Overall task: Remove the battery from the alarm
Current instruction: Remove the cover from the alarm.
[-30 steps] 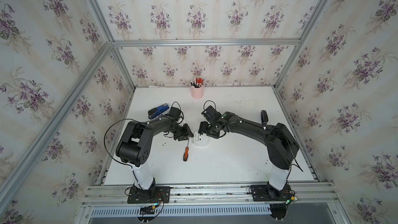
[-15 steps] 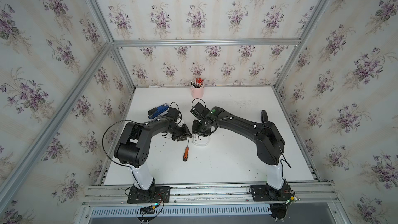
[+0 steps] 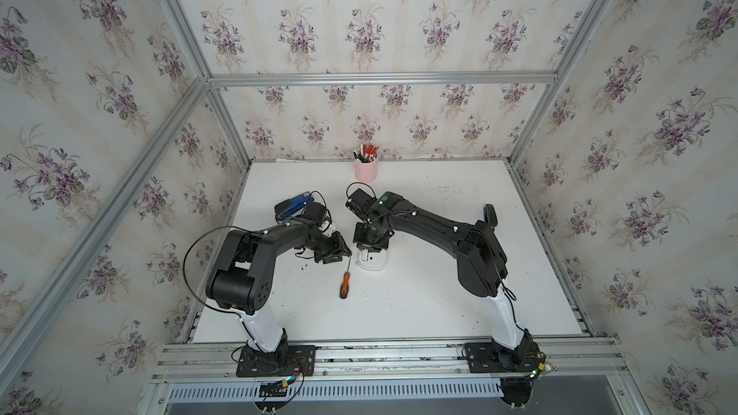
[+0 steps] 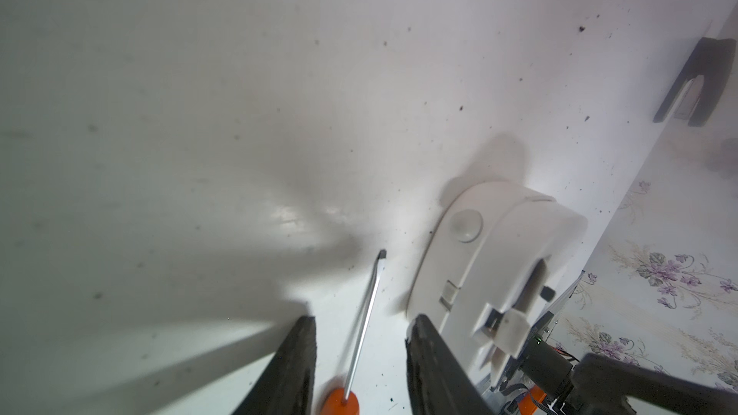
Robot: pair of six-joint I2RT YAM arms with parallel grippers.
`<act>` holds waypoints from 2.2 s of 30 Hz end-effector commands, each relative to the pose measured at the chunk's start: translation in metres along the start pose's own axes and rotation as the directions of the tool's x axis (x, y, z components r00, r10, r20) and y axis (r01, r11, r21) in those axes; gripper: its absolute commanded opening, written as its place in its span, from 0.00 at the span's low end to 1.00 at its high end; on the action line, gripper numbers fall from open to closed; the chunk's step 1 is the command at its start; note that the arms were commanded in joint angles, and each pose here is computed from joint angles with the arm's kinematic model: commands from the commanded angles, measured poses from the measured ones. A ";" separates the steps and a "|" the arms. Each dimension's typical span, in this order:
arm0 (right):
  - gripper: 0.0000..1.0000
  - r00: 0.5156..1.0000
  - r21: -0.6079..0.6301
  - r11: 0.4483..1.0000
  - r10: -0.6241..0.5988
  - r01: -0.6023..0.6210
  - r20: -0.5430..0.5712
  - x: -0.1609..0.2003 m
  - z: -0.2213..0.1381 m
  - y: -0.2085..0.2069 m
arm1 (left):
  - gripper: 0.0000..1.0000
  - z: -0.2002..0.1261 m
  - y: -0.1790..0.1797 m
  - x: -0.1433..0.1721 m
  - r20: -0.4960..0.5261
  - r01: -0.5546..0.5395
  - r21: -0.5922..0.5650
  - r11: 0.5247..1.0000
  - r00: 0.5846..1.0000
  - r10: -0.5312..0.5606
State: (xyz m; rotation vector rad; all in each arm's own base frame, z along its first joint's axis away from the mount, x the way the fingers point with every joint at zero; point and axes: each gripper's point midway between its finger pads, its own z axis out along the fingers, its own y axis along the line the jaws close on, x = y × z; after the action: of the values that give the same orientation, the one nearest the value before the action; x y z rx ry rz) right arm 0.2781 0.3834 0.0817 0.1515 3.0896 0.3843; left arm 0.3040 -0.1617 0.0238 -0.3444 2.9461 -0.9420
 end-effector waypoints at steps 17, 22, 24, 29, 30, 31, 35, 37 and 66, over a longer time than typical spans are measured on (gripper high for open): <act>0.28 1.000 0.093 0.995 -0.021 0.021 -0.003 -0.007 0.008 -0.004 | 0.44 0.001 0.006 0.003 -0.005 -0.001 0.034 0.999 1.000 0.001; 0.28 0.999 0.116 0.993 -0.029 0.031 -0.014 -0.009 0.013 -0.004 | 0.44 0.002 0.009 0.004 -0.013 0.008 0.039 0.999 1.000 -0.008; 0.28 0.999 0.121 0.992 -0.029 0.031 -0.012 -0.010 0.013 -0.004 | 0.44 0.003 0.009 0.005 -0.016 0.008 0.043 0.999 1.000 -0.007; 0.28 0.999 0.142 0.989 -0.034 0.036 -0.013 -0.010 0.016 -0.008 | 0.44 0.004 0.003 0.005 -0.025 0.017 0.077 0.997 1.000 -0.015; 0.29 0.999 0.140 0.989 -0.034 0.035 -0.014 -0.010 0.016 -0.008 | 0.44 0.005 0.002 0.006 -0.028 0.018 0.083 0.996 0.999 -0.016; 0.28 0.999 0.142 0.989 -0.035 0.037 -0.013 -0.010 0.017 -0.008 | 0.44 0.005 0.000 0.006 -0.029 0.016 0.088 0.996 0.999 -0.013; 0.28 0.999 0.143 0.989 -0.035 0.036 -0.012 -0.011 0.017 -0.007 | 0.43 0.007 -0.009 0.011 -0.040 -0.002 0.104 0.995 0.999 0.006; 0.28 0.999 0.148 0.988 -0.035 0.037 -0.012 -0.011 0.016 -0.009 | 0.43 0.010 -0.015 0.015 -0.051 -0.013 0.108 0.994 0.999 0.019; 0.25 0.984 0.231 0.958 -0.176 0.171 0.001 -0.007 -0.001 -0.036 | 0.43 0.033 -0.035 0.043 -0.120 -0.086 0.039 0.996 0.989 0.090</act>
State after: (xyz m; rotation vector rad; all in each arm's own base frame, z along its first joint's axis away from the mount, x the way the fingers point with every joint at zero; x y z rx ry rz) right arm 0.2794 0.3501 0.0727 -0.0546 3.1019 0.0389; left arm 0.2781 -0.2240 0.0239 -0.1560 2.9953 -1.0831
